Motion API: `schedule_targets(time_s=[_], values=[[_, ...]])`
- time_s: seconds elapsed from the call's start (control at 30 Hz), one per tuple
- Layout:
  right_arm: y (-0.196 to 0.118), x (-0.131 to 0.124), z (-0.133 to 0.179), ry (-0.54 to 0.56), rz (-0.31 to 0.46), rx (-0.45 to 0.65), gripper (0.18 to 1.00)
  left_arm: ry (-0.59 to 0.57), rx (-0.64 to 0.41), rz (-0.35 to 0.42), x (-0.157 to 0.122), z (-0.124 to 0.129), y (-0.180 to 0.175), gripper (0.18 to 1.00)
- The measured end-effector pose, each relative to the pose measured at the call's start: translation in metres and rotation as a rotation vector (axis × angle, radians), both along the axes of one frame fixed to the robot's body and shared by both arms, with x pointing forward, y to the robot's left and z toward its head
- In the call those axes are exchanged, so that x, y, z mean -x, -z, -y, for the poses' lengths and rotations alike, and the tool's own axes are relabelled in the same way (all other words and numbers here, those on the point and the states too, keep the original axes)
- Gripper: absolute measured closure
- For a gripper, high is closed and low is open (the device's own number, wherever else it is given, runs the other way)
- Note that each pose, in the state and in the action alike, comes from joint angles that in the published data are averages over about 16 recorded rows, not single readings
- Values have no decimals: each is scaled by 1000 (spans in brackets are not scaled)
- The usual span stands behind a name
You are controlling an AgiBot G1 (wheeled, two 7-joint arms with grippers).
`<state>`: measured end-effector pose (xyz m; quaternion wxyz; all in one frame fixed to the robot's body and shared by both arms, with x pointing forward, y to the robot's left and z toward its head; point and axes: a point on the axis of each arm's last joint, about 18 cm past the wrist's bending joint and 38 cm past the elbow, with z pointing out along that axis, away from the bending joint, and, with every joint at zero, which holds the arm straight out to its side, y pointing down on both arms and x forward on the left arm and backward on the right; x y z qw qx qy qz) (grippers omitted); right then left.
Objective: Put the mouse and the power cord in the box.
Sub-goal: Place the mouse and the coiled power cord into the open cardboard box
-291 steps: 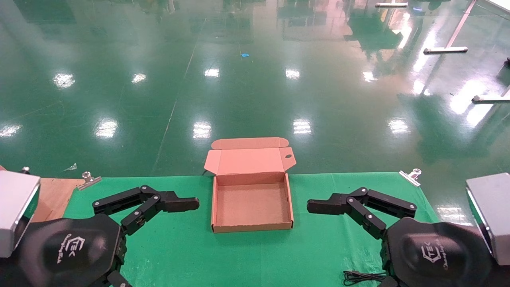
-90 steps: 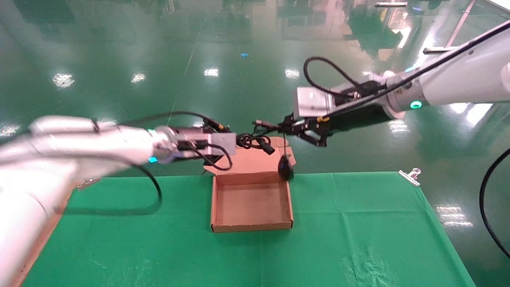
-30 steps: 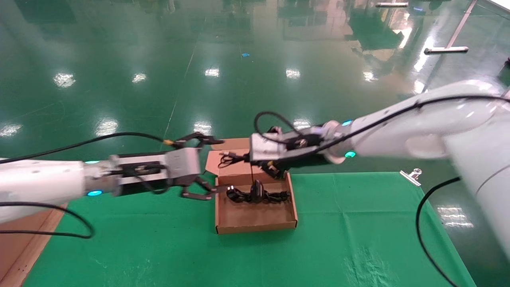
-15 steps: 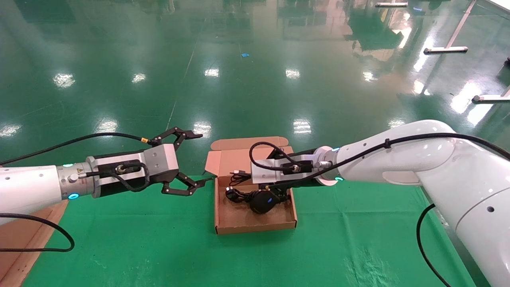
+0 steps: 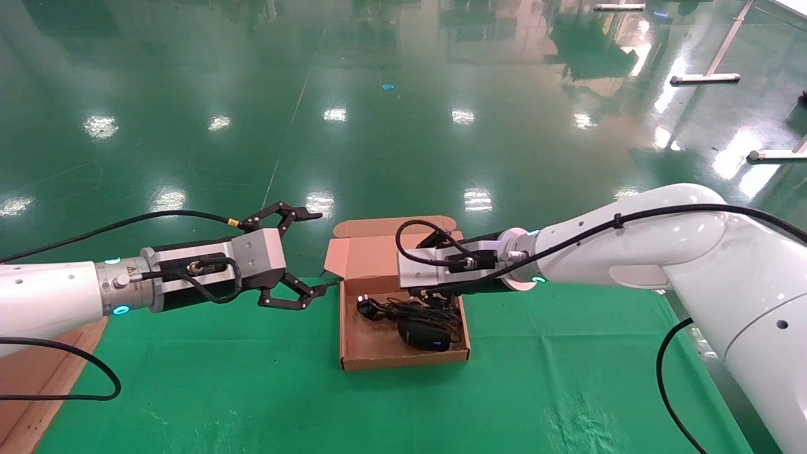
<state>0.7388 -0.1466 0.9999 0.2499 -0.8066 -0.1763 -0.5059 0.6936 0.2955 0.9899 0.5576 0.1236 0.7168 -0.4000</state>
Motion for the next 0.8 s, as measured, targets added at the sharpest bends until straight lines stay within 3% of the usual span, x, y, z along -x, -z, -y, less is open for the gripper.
schedule_targets(time_s=[0.33, 0.8], values=[[12, 17, 15, -48, -94, -166, 634, 78, 103, -60, 20, 4, 1, 184], [22, 62, 53, -151, -247, -448, 334, 228, 257, -177, 67, 5, -1, 184]])
